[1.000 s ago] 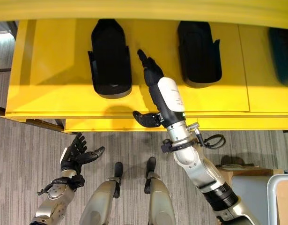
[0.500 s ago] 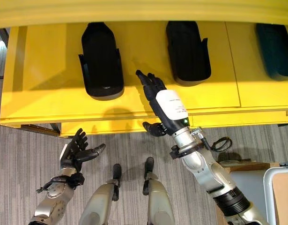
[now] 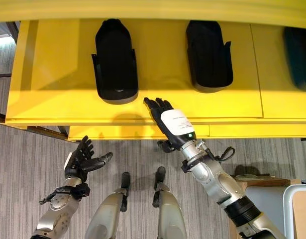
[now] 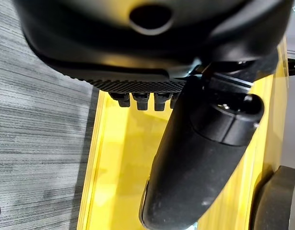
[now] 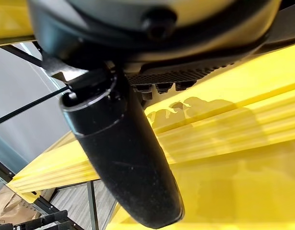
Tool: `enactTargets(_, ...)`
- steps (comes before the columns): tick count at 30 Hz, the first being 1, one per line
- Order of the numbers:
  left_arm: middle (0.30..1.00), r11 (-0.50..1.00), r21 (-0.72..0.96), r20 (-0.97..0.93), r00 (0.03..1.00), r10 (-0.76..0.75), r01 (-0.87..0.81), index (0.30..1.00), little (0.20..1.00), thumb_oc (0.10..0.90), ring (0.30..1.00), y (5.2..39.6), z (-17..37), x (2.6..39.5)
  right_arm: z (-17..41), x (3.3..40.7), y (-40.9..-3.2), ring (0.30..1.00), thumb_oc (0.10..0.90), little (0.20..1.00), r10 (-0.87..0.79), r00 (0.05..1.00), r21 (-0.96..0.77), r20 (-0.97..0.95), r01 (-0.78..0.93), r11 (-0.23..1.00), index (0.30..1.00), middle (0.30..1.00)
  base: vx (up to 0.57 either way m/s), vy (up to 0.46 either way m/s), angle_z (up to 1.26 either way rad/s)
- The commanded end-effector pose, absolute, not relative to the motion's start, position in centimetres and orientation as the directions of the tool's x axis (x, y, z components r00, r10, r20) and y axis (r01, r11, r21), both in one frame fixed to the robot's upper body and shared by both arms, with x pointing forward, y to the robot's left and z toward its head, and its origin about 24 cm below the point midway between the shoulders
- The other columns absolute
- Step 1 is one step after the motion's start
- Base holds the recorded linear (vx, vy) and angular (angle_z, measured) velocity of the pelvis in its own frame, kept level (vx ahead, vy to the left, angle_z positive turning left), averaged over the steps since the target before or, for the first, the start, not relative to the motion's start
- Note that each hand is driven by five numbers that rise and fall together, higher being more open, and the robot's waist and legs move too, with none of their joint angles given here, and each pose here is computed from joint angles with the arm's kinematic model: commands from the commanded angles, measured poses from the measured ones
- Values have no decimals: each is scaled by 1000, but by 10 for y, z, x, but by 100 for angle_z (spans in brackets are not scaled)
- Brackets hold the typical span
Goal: Move parts from the plastic box to the shelf.
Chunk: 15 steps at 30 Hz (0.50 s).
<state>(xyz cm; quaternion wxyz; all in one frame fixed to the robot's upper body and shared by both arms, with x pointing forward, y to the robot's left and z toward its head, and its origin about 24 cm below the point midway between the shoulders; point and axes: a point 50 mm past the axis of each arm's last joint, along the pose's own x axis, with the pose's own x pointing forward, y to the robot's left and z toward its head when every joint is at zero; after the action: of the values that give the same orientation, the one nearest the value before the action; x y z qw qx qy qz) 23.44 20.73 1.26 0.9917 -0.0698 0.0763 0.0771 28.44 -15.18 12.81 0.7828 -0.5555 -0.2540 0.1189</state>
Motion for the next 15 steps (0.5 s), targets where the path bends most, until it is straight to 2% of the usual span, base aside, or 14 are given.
enactTargets(1, 1000, 986, -113, -19, 992, 122, -124, 1000, 1000, 900, 1000, 210, 35, 227, 154, 277, -134, 1000, 900, 1000, 531, 743, -889, 408, 190, 417, 1000, 1000, 0, 0, 0)
enactTargets(7, 1000, 990, -27, 45, 989, 137, -136, 1000, 1000, 900, 1000, 214, 47, 229, 154, 272, -139, 1000, 900, 1000, 511, 745, -877, 428, 204, 436, 1000, 1000, 0, 0, 0)
enactTargets(15, 1000, 946, 280, 199, 974, 110, -165, 1000, 1000, 900, 1000, 230, 74, 221, 155, 266, -151, 1000, 900, 1000, 501, 745, -870, 441, 218, 442, 1000, 1000, 0, 0, 0)
